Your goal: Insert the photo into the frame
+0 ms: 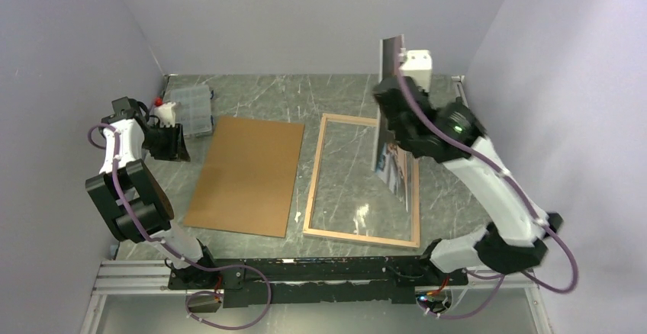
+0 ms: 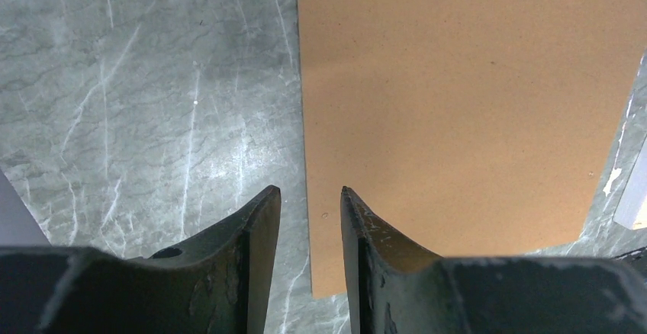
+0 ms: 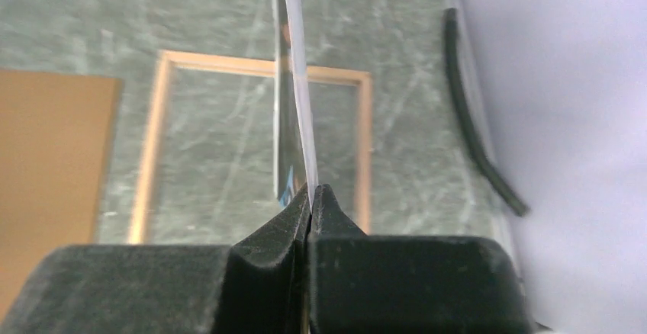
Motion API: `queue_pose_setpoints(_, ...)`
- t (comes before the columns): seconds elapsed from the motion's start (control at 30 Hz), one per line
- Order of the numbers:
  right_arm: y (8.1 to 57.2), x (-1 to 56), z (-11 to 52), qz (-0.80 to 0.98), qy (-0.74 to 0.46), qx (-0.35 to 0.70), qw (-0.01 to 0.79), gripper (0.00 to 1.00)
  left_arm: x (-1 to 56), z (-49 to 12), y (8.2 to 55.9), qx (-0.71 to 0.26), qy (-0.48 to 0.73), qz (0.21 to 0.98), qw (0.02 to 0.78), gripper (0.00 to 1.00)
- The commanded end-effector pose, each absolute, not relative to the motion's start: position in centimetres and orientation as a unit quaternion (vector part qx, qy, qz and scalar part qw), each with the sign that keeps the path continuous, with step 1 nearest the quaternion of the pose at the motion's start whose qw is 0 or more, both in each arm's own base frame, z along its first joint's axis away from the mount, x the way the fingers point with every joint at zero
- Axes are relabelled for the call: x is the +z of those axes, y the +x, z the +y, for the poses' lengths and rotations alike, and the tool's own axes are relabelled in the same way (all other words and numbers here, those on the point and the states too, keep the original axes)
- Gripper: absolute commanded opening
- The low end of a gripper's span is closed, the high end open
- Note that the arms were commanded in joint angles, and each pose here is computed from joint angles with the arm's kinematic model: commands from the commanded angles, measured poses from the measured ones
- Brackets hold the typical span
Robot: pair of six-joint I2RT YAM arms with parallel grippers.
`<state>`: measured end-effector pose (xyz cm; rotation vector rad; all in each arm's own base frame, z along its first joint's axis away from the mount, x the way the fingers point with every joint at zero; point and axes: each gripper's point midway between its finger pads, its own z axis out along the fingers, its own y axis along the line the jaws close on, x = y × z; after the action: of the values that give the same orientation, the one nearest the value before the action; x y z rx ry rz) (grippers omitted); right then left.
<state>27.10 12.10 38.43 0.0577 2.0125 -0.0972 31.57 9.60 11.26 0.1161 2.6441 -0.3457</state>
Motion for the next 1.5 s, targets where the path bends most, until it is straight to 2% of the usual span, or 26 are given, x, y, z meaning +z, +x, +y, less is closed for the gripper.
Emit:
queue_pose_setpoints(0.0, 27.0, 37.1, 10.7, 0.837, -0.027, -0.23, 0.495, 0.0, 12.7, 8.6, 31.2, -0.138, 0.048, 0.957, 0.25, 0.41)
queue_pose_setpoints(0.2, 28.1, 33.7, 17.5, 0.845, -0.115, -0.24, 0.464, 0.0, 12.8, 8.7, 30.8, -0.132, 0.052, 0.958, 0.249, 0.41)
queue_pose_setpoints(0.37, 27.2, 24.2, 21.9, 0.885, -0.205, -0.246, 0.338, 0.0, 12.7, 8.6, 31.0, -0.135, 0.05, 0.958, 0.248, 0.41)
queue_pose_setpoints(0.5, 26.2, 19.2, 23.1, 0.907, -0.195, -0.239, 0.288, 0.0, 13.0, 8.5, 31.1, -0.138, 0.049, 0.956, 0.254, 0.41)
queue_pose_setpoints(0.6, 25.9, 17.5, 25.1, 0.923, -0.185, -0.183, 0.283, 0.0, 13.2, 8.2, 31.0, -0.141, 0.05, 0.955, 0.258, 0.41)
queue_pose_setpoints(0.83, 26.6, 17.2, 29.9, 0.949, -0.075, -0.03, 0.306, 0.0, 13.4, 7.9, 31.0, -0.145, 0.053, 0.951, 0.267, 0.42)
queue_pose_setpoints(1.03, 28.6, 16.2, 31.5, 0.952, 0.074, -0.014, 0.296, 0.0, 13.3, 7.7, 30.9, -0.148, 0.053, 0.95, 0.27, 0.42)
queue_pose_setpoints(1.23, 30.6, 15.1, 34.5, 0.945, 0.172, 0.027, 0.278, 0.0, 12.9, 7.5, 30.6, -0.15, 0.054, 0.95, 0.269, 0.43)
queue_pose_setpoints(1.47, 32.1, 13.7, 33.6, 0.928, 0.267, 0.032, 0.258, 0.0, 12.1, 7.6, 30.4, -0.149, 0.055, 0.952, 0.264, 0.43)
